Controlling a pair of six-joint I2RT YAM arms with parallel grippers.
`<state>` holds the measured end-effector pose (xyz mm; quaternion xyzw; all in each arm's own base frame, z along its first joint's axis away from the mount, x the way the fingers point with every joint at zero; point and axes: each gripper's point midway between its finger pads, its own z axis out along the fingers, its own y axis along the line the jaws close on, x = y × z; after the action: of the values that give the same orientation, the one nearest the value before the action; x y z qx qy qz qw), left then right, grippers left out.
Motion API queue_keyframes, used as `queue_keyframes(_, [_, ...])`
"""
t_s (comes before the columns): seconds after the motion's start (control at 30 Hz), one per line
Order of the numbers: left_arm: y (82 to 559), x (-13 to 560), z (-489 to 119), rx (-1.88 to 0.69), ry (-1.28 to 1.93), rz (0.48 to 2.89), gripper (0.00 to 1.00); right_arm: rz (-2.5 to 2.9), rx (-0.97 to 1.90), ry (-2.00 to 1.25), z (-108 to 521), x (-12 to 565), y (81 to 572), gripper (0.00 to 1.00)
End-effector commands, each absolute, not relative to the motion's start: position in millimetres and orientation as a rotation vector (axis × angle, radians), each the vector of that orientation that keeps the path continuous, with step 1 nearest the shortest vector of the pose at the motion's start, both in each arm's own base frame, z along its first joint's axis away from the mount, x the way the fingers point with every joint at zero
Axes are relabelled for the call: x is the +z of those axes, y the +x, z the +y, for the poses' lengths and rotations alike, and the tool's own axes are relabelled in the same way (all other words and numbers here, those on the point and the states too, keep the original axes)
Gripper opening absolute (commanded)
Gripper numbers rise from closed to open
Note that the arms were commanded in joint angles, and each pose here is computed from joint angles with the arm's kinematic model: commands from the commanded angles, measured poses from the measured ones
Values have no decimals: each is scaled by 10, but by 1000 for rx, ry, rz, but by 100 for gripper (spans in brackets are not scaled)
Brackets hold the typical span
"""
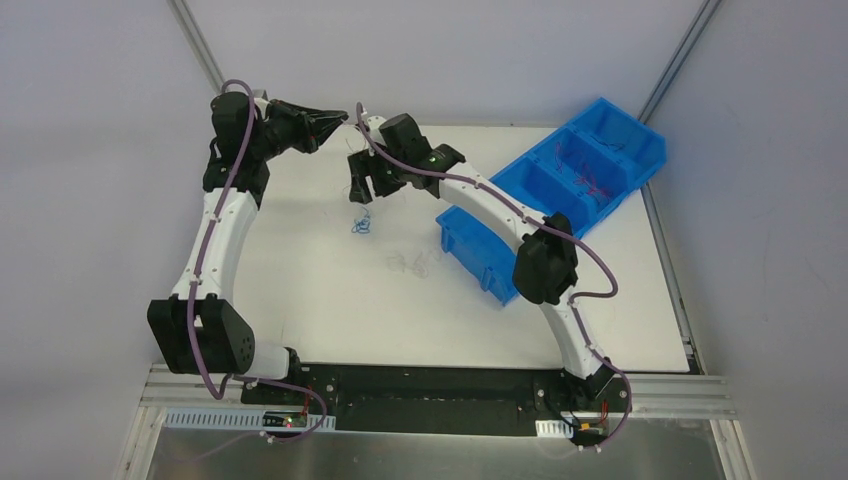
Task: Untangle the cables
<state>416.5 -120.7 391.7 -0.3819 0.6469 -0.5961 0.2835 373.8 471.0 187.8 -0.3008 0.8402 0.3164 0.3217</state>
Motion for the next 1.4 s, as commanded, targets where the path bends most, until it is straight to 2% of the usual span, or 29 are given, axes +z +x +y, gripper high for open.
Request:
queue_keyframes(0.0, [3988, 4290, -1261, -1653, -987, 1691, 0, 2035, 931, -872, 4964, 2209, 3739, 67])
queue_keyframes(0.07, [3985, 4308, -1276, -1657, -983, 1693, 0, 2040, 939, -877, 5000, 2166, 3724, 42])
queue_keyframes(0.17, [3998, 4329, -1262, -1649, -986, 1694, 0, 2057, 937, -883, 4961, 2138, 3675, 13])
queue_keyframes(0.2, [4024, 4342, -1252, -1646, -985, 1690, 0, 2066, 937, -885, 4936, 2122, 3649, 0])
queue_keyframes(0.3, [4105, 4327, -1189, -1601, -969, 1704, 0, 2069, 991, -902, 4893, 2226, 3484, 0])
queue_keyframes(0.37, [4170, 4204, -1063, -1496, -951, 1749, 0, 2020, 1082, -894, 4869, 2537, 3320, 0])
queue_keyframes(0.4, [4186, 4044, -987, -1422, -961, 1799, 5, 1991, 1127, -893, 4844, 2683, 3231, 0])
queue_keyframes(0.47, [4170, 3765, -856, -1296, -939, 1867, 33, 1980, 1215, -857, 4786, 2861, 3071, 0])
queue_keyframes(0.53, [4082, 3566, -812, -1200, -841, 1929, 52, 1982, 1267, -841, 4729, 2977, 3002, 0])
queue_keyframes(0.63, [3867, 3332, -800, -1063, -630, 1989, 68, 2044, 1329, -820, 4694, 2974, 3002, 0])
queue_keyframes(0.7, [3742, 3148, -810, -998, -471, 2034, 73, 2080, 1361, -818, 4682, 2968, 3003, 0])
queue_keyframes(0.9, [3304, 2743, -1000, -1034, -132, 2112, 74, 2101, 1453, -730, 4553, 3125, 3078, 0])
queue_keyframes(1.03, [3137, 2554, -1048, -1014, -87, 2131, 69, 2101, 1508, -693, 4518, 3207, 3102, 0])
queue_keyframes(1.27, [3269, 2463, -986, -866, -74, 2139, 60, 2105, 1577, -678, 4555, 3256, 3057, 0])
queue_keyframes(1.37, [3378, 2510, -942, -822, -62, 2121, 61, 2110, 1584, -673, 4550, 3268, 3043, 0])
